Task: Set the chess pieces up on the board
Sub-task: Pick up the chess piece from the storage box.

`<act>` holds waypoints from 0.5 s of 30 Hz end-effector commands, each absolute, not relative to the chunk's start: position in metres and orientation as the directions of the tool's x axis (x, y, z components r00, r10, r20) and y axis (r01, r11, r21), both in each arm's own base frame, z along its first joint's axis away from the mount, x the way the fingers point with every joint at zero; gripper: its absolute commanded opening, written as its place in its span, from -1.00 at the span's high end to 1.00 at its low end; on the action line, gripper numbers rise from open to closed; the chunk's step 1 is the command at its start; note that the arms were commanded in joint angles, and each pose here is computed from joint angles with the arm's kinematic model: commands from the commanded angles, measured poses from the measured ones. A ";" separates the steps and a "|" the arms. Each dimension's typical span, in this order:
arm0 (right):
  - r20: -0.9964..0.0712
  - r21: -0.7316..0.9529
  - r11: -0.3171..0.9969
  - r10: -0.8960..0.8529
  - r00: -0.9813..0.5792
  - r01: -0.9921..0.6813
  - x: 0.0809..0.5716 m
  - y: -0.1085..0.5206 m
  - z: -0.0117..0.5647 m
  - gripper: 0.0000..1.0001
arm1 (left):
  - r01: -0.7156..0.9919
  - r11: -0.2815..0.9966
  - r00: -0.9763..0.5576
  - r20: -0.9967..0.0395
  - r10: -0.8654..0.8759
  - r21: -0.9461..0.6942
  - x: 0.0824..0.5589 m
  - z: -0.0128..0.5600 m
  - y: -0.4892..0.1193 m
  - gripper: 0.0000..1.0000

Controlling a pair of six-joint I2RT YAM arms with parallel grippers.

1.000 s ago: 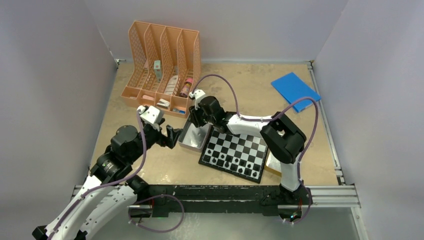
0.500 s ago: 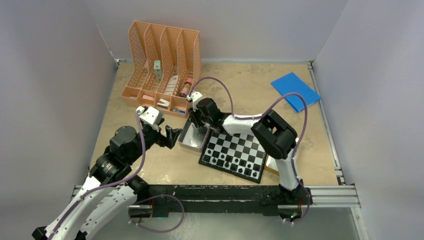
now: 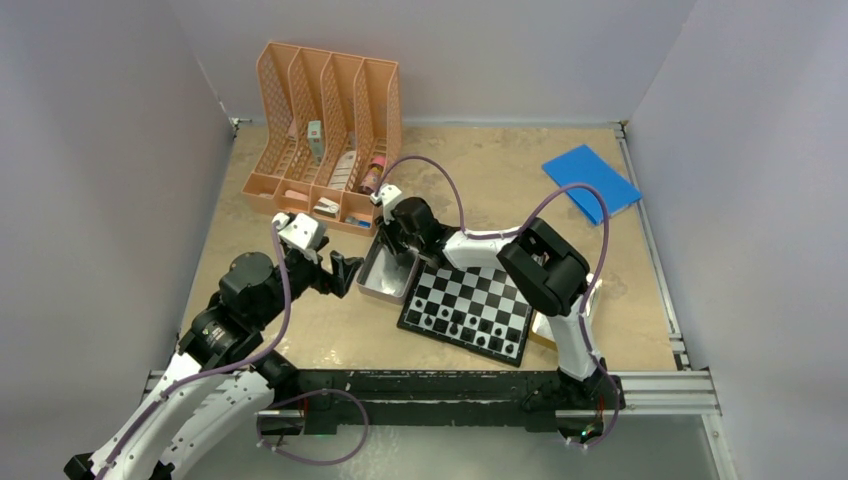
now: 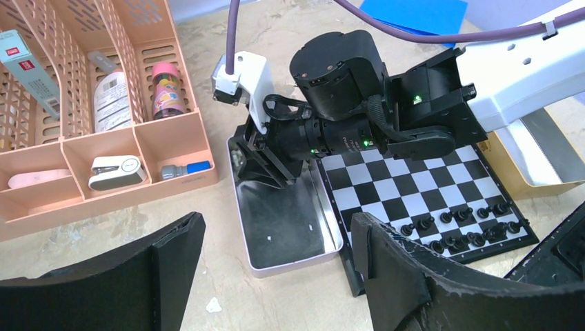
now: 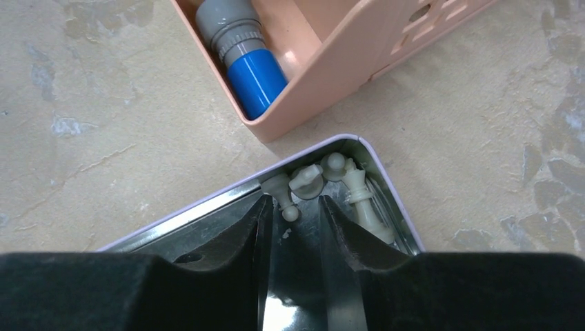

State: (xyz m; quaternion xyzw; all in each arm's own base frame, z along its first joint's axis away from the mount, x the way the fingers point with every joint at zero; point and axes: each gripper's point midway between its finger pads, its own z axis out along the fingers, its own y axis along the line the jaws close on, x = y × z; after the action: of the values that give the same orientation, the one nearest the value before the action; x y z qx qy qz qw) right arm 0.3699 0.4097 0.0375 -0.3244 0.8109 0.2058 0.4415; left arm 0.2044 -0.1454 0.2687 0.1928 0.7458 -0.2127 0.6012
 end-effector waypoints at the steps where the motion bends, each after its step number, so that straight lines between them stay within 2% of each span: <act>1: -0.885 0.038 0.676 -0.320 -0.339 -0.736 0.377 0.424 0.051 0.35 | 0.547 0.834 -0.169 -0.985 0.019 -0.077 0.205 0.279 -0.146 -0.54; 15: -0.873 0.012 0.667 -0.356 -0.333 -0.745 0.375 0.419 0.035 0.50 | 0.557 0.826 -0.173 -0.985 0.019 -0.082 0.204 0.278 -0.148 -0.46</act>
State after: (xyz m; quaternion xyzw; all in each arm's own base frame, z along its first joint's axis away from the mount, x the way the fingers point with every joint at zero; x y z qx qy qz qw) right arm 0.3717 0.4148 0.0285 -0.3391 0.8013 0.2093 0.4462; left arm 0.2036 -0.1450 0.2672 0.1936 0.7477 -0.2121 0.5988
